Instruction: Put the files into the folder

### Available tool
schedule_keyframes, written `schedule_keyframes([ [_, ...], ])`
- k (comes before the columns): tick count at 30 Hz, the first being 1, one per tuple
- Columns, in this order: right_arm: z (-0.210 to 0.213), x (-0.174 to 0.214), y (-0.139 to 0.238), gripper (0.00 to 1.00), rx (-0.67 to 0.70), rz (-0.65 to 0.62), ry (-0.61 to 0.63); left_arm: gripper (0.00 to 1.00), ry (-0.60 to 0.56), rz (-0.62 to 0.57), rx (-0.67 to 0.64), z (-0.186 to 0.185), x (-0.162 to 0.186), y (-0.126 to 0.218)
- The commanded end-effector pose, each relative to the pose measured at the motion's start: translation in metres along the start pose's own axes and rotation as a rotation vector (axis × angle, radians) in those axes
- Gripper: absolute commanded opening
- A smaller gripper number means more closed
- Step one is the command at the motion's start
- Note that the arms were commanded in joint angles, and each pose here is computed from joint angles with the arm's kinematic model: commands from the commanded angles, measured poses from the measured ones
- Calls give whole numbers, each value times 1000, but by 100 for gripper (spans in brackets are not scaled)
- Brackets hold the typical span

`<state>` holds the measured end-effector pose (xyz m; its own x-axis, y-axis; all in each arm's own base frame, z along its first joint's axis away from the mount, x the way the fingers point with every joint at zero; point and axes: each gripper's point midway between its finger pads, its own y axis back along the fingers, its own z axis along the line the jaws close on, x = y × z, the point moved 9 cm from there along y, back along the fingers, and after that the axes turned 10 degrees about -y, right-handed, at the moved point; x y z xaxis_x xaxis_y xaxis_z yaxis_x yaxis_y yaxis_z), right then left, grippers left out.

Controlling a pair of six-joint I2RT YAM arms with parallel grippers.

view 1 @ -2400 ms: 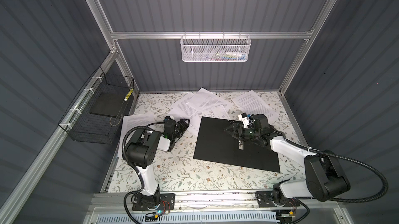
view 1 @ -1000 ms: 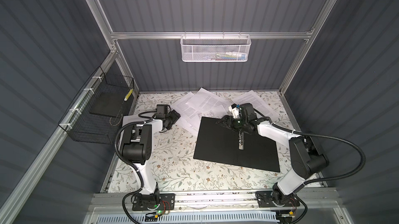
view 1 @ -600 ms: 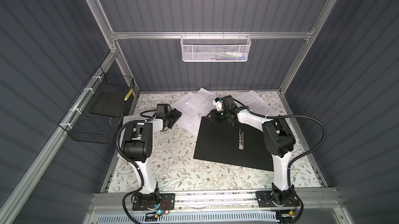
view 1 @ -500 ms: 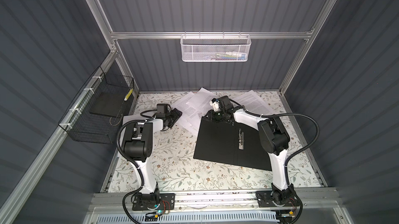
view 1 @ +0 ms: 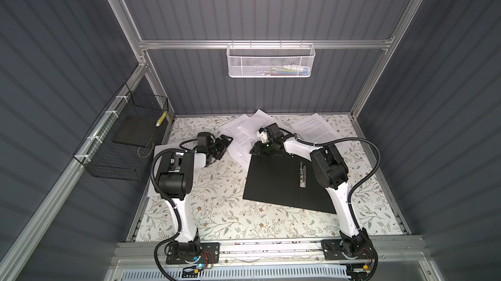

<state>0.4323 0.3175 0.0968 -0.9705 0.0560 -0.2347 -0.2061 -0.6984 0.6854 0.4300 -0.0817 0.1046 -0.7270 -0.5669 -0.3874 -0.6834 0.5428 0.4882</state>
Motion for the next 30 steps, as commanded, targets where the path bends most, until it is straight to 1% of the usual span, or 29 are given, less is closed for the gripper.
schedule_keyframes([
  [1, 0, 3, -8, 41, -7, 36, -14, 93, 107, 103, -56, 18, 35, -2],
  [7, 1, 3, -11, 41, -18, 48, -20, 96, 152, 102, 18, 13, 50, -11],
  [12, 2, 4, -13, 41, -26, 58, -21, 97, 162, 94, 33, 5, 60, -12],
  [16, 2, 3, -13, 41, -31, 59, -22, 95, 153, 76, 14, 2, 60, -10],
  [20, 2, 4, -14, 40, -41, 69, -28, 85, 160, 22, -8, 4, 52, -4],
  [22, 2, 4, -14, 40, -44, 71, -27, 79, 164, -15, -25, 8, 45, -1],
  [24, 2, 5, -14, 40, -49, 74, -27, 73, 167, -29, -38, 13, 38, -2],
  [28, 3, 5, -14, 40, -56, 81, -28, 70, 172, -58, -53, 23, 27, -1],
  [30, 3, 5, -14, 40, -60, 83, -29, 66, 175, -71, -60, 28, 20, -1],
])
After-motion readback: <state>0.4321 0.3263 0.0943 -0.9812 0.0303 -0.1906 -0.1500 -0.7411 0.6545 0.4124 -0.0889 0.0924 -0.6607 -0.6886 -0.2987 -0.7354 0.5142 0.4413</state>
